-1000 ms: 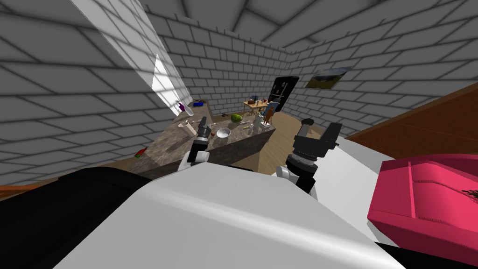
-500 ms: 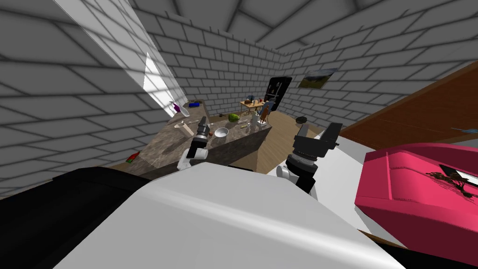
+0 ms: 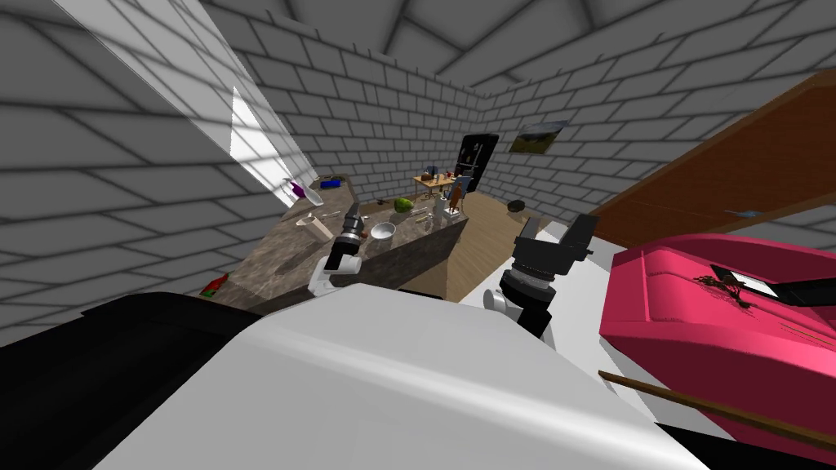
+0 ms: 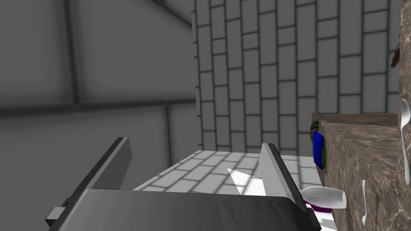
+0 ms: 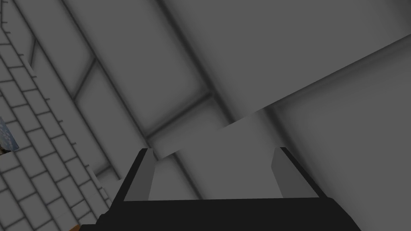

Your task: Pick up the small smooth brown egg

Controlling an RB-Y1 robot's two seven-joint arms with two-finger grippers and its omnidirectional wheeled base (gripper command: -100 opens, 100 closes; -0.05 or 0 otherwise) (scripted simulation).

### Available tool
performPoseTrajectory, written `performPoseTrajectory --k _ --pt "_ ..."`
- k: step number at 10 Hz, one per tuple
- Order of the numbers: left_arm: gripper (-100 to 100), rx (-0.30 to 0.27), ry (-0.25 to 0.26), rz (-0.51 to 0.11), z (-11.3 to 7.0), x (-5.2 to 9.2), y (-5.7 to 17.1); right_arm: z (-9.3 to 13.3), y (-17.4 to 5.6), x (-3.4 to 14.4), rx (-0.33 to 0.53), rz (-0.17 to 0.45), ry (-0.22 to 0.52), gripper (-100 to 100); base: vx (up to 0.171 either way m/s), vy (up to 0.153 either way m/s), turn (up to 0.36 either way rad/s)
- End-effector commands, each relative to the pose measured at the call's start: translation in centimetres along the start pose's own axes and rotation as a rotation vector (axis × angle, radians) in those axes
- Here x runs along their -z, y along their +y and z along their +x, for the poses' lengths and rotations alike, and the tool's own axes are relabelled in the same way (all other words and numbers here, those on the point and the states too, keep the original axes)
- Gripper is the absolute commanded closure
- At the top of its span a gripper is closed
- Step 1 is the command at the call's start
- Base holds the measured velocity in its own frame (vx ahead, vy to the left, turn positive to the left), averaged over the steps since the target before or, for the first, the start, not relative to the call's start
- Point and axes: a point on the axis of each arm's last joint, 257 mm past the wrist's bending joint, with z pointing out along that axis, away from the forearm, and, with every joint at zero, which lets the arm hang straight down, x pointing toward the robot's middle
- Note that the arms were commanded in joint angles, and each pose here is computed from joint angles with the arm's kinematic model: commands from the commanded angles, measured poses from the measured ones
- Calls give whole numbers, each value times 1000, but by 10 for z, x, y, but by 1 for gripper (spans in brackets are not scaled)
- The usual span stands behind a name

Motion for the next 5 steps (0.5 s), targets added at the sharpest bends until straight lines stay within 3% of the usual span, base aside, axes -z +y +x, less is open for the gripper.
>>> performPoseTrajectory --k 1,5 --pt "-100 -3 -9 -34 -5 -3 9 0 0 0 0 0 0 0 -33 -1 -62" --pt "-100 -5 -46 -117 -23 -10 30 0 0 0 0 0 0 0 -28 0 -96"
